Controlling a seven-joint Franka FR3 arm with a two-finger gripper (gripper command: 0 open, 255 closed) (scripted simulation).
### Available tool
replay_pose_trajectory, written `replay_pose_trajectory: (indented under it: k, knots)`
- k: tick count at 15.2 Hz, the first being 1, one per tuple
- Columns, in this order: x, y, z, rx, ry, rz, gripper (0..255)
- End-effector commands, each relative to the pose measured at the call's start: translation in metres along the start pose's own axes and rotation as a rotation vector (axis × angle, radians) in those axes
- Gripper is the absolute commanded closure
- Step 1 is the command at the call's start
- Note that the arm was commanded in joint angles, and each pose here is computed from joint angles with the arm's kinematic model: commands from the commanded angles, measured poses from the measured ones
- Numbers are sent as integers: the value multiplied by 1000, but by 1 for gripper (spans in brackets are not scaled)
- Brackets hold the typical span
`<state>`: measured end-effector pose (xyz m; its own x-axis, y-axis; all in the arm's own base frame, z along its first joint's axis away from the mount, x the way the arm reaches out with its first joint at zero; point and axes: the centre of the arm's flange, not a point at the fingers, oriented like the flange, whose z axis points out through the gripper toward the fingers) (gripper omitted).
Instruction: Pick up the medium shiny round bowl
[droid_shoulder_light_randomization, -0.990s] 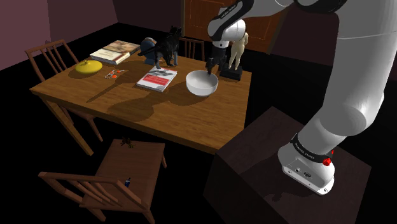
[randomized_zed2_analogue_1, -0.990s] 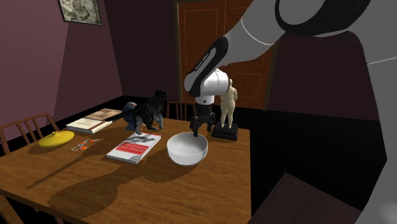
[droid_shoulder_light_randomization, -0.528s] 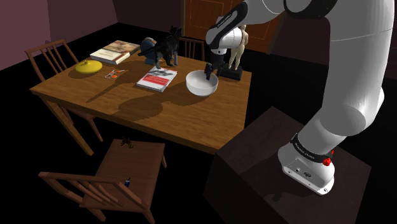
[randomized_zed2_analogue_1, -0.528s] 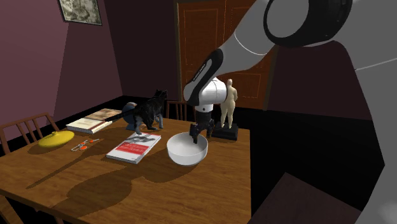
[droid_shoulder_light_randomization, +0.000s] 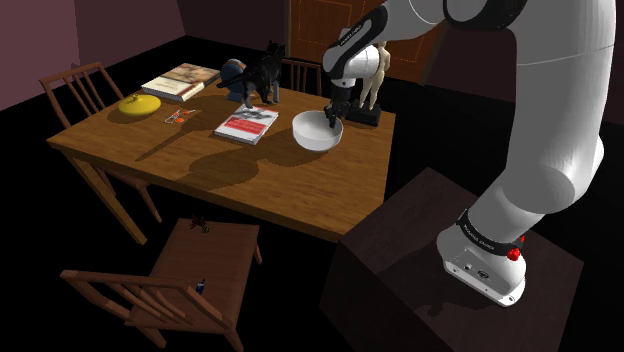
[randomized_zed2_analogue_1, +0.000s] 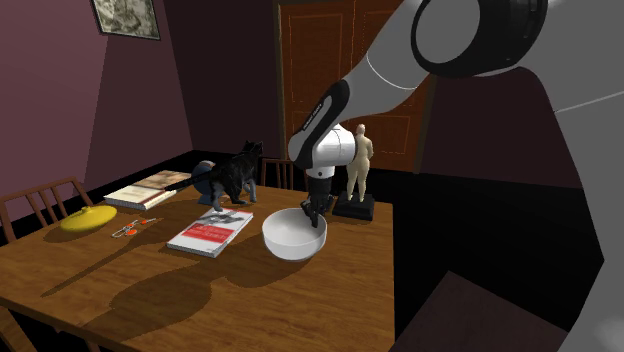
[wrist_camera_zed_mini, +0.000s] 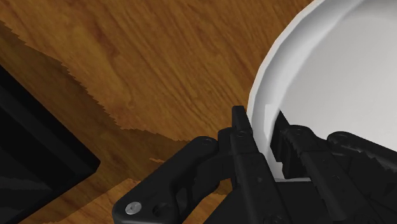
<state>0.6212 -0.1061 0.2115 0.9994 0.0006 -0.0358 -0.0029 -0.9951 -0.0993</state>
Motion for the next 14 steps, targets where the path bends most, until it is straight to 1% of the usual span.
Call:
replay_pose_trajectory:
  k: [1,4,14]
  knots:
    - [0,0,0,0,-1,0,255]
    - [0,1,1,0,-1,0,255]
    - [-2,-4,-52,0,-1,0,255]
